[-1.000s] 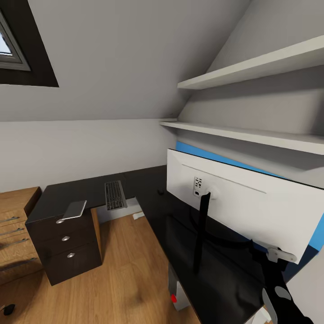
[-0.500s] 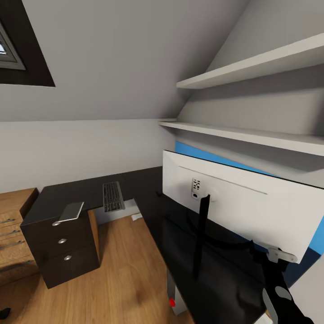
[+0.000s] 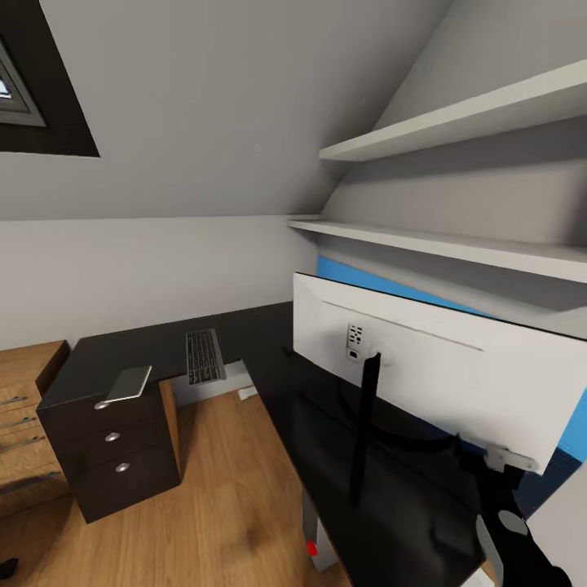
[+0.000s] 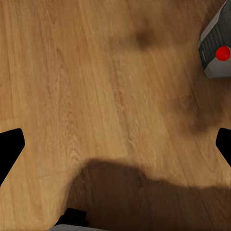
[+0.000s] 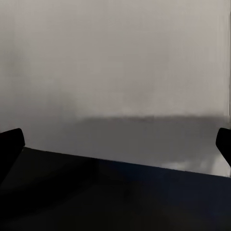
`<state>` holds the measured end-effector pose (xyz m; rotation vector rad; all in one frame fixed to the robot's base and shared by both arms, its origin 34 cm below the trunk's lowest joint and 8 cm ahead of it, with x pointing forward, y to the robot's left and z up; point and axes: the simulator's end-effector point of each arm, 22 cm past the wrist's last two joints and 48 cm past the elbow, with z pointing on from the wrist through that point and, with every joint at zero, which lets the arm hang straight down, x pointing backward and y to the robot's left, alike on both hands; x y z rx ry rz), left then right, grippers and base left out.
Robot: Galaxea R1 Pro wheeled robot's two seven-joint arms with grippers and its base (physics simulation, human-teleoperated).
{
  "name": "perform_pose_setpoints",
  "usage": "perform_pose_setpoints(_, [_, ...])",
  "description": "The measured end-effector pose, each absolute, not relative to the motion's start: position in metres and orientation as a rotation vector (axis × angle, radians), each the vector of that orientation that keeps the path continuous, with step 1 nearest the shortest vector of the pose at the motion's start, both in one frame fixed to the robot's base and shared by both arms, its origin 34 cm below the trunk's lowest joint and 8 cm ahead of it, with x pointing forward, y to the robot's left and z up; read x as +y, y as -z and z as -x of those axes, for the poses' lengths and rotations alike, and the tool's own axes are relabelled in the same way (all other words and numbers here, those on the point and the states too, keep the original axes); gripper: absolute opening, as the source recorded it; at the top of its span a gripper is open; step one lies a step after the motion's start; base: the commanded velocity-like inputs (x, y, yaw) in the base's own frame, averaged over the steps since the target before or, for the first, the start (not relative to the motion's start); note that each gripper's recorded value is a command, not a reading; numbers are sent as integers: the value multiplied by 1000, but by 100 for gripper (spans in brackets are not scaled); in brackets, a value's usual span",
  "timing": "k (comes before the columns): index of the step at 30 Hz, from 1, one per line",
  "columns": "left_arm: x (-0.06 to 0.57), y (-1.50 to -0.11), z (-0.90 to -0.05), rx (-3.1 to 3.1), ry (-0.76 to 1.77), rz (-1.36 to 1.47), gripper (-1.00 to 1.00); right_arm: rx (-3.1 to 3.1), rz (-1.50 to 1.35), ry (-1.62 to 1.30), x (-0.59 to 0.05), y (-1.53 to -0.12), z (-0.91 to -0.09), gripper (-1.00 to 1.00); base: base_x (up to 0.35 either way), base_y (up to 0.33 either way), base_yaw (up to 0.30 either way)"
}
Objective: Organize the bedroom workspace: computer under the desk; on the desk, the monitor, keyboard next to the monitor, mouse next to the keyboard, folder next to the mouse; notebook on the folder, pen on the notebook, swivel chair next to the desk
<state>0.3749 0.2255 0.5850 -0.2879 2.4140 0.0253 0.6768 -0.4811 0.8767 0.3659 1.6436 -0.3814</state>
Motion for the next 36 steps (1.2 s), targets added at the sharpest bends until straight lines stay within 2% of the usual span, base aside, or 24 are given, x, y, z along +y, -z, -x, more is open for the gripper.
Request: perform_pose_setpoints(36, [227, -588, -378, 2396, -28, 290, 100, 1569, -450, 403, -523, -938, -721, 100, 0, 0, 0])
